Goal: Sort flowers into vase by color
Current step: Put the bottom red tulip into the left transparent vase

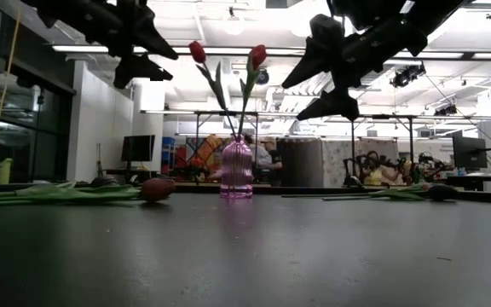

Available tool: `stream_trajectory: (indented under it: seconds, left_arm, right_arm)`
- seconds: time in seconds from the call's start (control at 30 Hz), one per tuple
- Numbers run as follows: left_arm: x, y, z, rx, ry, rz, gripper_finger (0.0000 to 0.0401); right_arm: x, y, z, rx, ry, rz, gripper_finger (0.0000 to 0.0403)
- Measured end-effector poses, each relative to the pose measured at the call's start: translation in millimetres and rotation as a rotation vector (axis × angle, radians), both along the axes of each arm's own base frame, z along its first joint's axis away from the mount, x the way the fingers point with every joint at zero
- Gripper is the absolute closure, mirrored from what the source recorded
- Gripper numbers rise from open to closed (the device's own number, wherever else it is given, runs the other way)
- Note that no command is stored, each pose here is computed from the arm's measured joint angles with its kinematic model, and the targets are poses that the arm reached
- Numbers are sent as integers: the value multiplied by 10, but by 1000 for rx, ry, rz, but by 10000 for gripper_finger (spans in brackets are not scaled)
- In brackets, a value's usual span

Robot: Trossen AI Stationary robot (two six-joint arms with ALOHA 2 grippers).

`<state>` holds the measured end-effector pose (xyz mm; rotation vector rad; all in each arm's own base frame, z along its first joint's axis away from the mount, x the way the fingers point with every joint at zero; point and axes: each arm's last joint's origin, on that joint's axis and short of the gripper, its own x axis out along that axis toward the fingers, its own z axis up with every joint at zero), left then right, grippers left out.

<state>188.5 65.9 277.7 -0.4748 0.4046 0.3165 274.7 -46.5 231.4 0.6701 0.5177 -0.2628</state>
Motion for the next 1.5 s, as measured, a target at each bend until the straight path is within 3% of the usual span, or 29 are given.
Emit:
stream_trajectory:
  seconds: [0.4, 0.67, 0.87, 0.97, 1.07, 1.2, 1.37, 1.5]
  left_arm:
    - [30, -478, -422, -170, 94, -23, 180]
    - [-62, -760, -645, -235, 234, -59, 182]
    - [-203, -957, -763, -169, 419, -152, 183]
    - [-231, -1028, -817, -53, 484, -197, 183]
    - [-191, -1042, -871, 81, 507, -161, 183]
    - [-70, -1055, -951, 169, 515, -162, 183]
    - [34, -1091, -1063, 182, 545, -205, 183]
    - [48, -1102, -1099, 142, 560, -204, 183]
  right_arm:
    - [0, 1, 0, 15, -1, -9, 80]
    - [0, 1, 0, 13, -1, -8, 80]
    - [0, 1, 0, 11, -1, -7, 80]
    - [0, 1, 0, 5, 0, -3, 80]
    - [0, 0, -1, 5, 0, -3, 80]
    - [0, 1, -1, 6, 0, -3, 80]
    - [-3, -14, 41, 60, -19, -34, 80]
    - [-45, -74, 371, 79, -140, 3, 80]
